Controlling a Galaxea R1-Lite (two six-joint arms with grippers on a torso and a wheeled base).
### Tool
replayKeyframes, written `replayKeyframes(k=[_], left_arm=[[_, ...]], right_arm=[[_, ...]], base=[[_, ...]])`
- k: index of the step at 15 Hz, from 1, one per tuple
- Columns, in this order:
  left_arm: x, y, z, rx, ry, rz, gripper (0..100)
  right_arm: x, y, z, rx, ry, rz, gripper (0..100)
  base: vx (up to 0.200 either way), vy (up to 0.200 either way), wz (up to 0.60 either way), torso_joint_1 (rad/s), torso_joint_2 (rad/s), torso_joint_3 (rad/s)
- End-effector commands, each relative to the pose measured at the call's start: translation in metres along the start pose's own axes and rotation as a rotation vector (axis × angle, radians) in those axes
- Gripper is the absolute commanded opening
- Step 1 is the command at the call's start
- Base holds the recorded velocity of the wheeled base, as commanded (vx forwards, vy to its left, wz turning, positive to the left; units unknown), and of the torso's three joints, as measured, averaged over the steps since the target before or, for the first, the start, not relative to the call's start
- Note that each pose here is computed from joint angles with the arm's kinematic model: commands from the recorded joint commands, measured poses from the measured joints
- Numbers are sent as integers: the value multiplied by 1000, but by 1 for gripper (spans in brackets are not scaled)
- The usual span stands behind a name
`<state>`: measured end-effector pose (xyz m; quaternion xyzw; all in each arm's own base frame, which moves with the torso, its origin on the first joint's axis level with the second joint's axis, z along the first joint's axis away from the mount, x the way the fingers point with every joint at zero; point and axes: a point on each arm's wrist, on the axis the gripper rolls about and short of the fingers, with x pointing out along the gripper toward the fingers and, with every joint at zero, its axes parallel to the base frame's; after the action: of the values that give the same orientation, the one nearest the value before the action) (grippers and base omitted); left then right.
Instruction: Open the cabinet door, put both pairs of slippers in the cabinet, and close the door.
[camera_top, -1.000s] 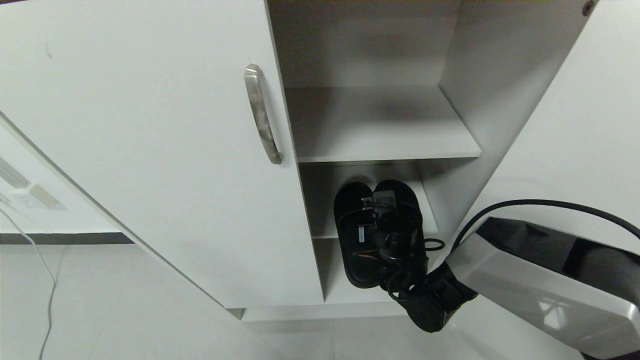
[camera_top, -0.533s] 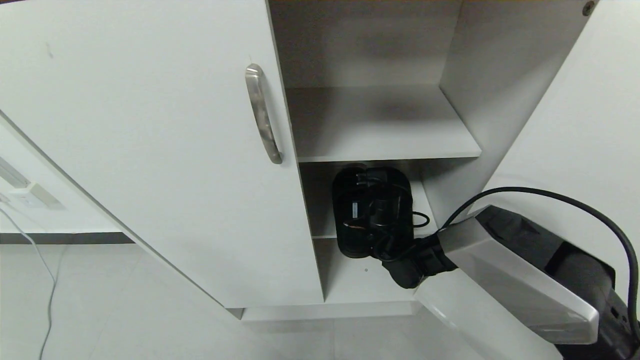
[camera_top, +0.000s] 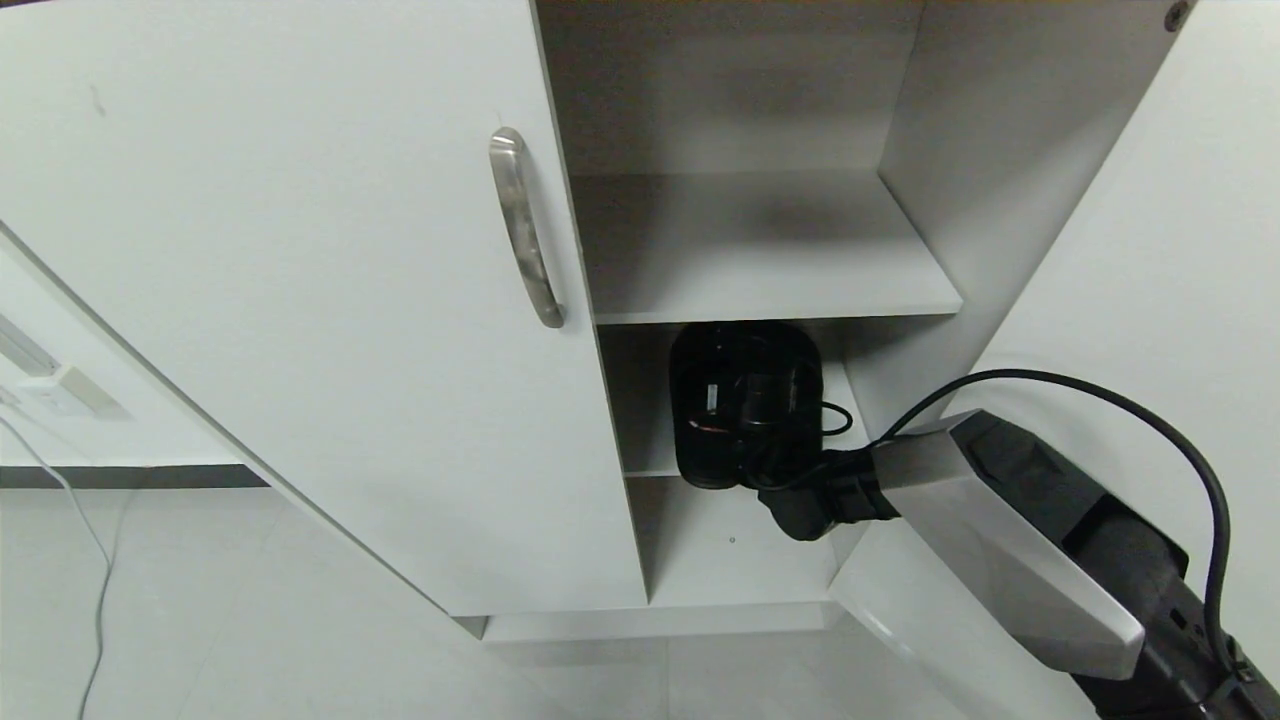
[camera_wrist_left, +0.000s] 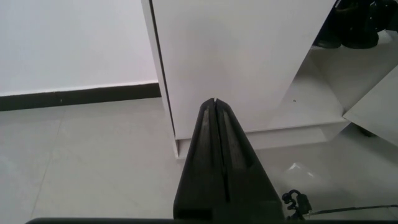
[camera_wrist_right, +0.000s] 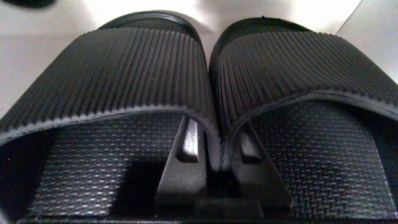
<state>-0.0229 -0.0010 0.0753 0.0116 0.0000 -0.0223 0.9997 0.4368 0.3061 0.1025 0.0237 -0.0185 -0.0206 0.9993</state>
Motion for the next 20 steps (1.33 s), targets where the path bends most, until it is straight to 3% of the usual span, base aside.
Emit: replayKeyframes(k=[1,3,4,8,16,20], left_arm=[[0,0,0,0,1,0,0],[0,0,0,0,1,0,0],[0,0,0,0,1,0,0],[0,0,0,0,1,0,0],[0,0,0,0,1,0,0],[0,0,0,0,1,0,0]], right_arm=[[3,-1,-8,-9,8,-5,0],[4,-2,-8,-10,10,-8,0],[3,-2,-9,-11,11,-8,100],[-3,-4,-7,-17,18,-3,100],[-84,-13,18,-34,44,90,100],[-134,-32,25,-51,75,141,100]], base=[[0,0,0,0,0,0],[0,0,0,0,0,0],[0,0,0,0,0,0],[0,0,0,0,0,0],[0,0,0,0,0,0],[0,0,0,0,0,0]])
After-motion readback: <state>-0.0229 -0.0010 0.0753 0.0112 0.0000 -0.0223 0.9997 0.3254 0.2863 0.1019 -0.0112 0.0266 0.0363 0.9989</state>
